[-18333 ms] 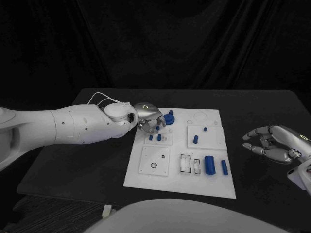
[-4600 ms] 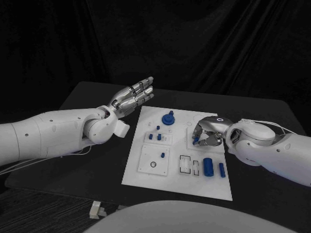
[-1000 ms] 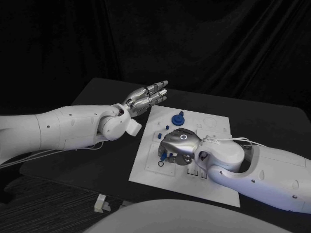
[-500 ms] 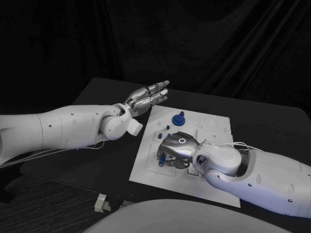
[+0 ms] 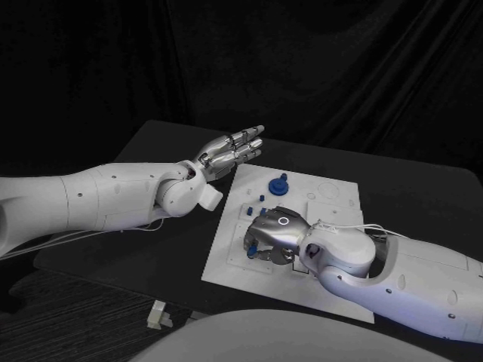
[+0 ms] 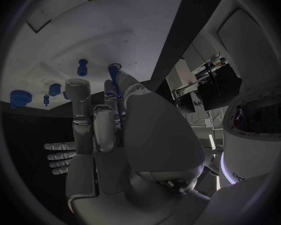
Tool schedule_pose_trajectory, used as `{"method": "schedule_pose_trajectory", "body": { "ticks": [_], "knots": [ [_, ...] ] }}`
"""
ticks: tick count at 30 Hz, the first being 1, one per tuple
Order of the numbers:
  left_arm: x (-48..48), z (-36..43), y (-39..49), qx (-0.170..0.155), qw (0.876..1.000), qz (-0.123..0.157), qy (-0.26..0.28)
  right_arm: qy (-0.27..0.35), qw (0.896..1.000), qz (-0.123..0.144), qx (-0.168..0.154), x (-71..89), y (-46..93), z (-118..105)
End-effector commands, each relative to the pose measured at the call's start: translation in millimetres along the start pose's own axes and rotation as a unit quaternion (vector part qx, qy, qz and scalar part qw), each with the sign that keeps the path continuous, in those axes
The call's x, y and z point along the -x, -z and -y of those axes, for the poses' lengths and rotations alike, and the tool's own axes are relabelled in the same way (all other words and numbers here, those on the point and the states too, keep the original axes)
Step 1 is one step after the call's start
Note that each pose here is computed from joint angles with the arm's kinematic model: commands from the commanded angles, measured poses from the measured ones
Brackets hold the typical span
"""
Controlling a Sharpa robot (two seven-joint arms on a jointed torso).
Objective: Assemble the parts on the task board
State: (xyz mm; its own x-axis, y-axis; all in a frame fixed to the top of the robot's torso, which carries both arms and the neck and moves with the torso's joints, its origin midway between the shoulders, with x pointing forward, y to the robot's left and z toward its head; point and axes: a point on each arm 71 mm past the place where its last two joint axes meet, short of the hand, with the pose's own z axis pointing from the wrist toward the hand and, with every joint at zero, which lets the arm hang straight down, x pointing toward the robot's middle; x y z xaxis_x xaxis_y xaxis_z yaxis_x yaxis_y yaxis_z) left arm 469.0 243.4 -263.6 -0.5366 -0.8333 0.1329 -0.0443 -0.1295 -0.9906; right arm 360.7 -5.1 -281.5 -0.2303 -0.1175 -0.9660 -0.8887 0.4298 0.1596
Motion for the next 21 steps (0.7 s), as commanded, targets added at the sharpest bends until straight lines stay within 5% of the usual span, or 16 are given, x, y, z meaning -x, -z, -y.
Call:
{"method": "schedule_pose_trajectory", "body": {
  "ticks": [1, 21],
  "knots": [
    [-1.7, -0.2, -0.5, -0.003, 1.000, -0.004, 0.005, 0.001, 1.000, -0.002, -0.009, -3.1, 0.9, -0.5],
    [-1.7, -1.7, -0.7, 0.003, 1.000, -0.006, 0.007, 0.000, 1.000, -0.005, -0.016, -5.3, 3.0, 2.0]
  ]
}}
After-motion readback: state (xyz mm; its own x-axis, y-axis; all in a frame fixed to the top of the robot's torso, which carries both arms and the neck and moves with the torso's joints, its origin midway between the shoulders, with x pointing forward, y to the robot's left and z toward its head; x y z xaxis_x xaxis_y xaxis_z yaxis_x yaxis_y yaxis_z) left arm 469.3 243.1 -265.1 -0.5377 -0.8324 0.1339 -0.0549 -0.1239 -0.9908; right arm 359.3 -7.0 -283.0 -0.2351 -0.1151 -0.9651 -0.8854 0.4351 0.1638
